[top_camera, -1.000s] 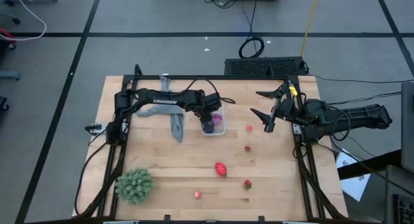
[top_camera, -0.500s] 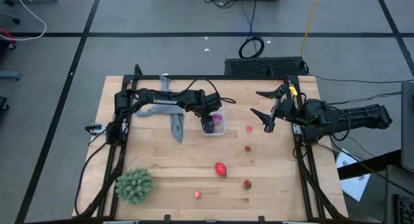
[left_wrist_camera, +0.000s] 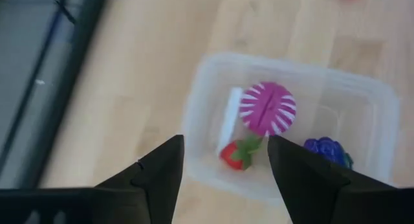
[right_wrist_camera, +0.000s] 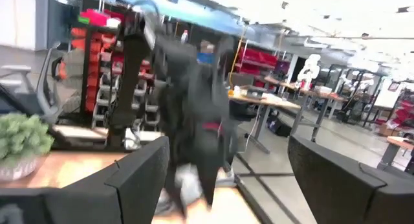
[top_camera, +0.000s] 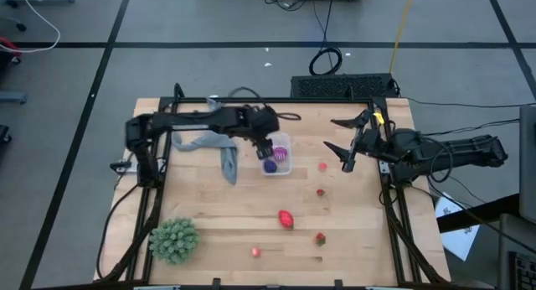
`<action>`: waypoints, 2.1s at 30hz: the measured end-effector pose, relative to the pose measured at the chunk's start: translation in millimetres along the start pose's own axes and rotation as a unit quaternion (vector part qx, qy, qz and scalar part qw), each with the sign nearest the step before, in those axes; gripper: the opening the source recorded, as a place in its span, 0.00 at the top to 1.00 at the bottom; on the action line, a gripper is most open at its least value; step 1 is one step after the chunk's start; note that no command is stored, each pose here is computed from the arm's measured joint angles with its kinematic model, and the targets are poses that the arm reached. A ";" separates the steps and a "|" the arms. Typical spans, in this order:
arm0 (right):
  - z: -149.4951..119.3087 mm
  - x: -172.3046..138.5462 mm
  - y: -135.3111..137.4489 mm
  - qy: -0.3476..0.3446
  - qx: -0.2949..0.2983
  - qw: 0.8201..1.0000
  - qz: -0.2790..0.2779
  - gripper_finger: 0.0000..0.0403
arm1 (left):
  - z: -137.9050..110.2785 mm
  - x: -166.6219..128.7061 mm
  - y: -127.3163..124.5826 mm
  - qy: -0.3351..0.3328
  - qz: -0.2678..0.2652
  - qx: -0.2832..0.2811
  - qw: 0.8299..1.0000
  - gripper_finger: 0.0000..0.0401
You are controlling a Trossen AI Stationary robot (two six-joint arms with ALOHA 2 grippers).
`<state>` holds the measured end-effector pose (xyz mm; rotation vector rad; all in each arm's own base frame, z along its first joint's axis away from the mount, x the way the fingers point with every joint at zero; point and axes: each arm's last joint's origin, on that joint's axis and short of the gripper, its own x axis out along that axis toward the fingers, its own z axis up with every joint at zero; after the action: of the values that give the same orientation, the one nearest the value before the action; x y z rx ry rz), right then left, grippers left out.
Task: Pick and placing Produce into tupperware
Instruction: Put the top pink peach into the transparent bin
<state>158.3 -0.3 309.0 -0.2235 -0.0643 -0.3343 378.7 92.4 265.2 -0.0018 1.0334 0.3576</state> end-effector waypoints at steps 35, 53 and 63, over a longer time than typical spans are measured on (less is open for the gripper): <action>-88.5 -2.1 23.5 0.421 0.131 0.897 0.025 0.23 | -58.5 -205.4 4.0 -0.121 0.012 -0.101 0.987 0.43; -132.7 19.4 33.4 0.535 0.089 0.840 0.002 0.23 | -59.7 -203.2 3.6 -0.108 0.015 -0.096 0.989 0.43; -146.5 24.9 36.9 0.563 0.081 0.822 0.006 0.23 | -59.7 -203.2 3.6 -0.108 0.015 -0.096 0.989 0.43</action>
<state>197.8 -7.7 161.3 0.1726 1.0861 -0.4043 234.2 26.9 405.6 -0.1187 0.7818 0.4732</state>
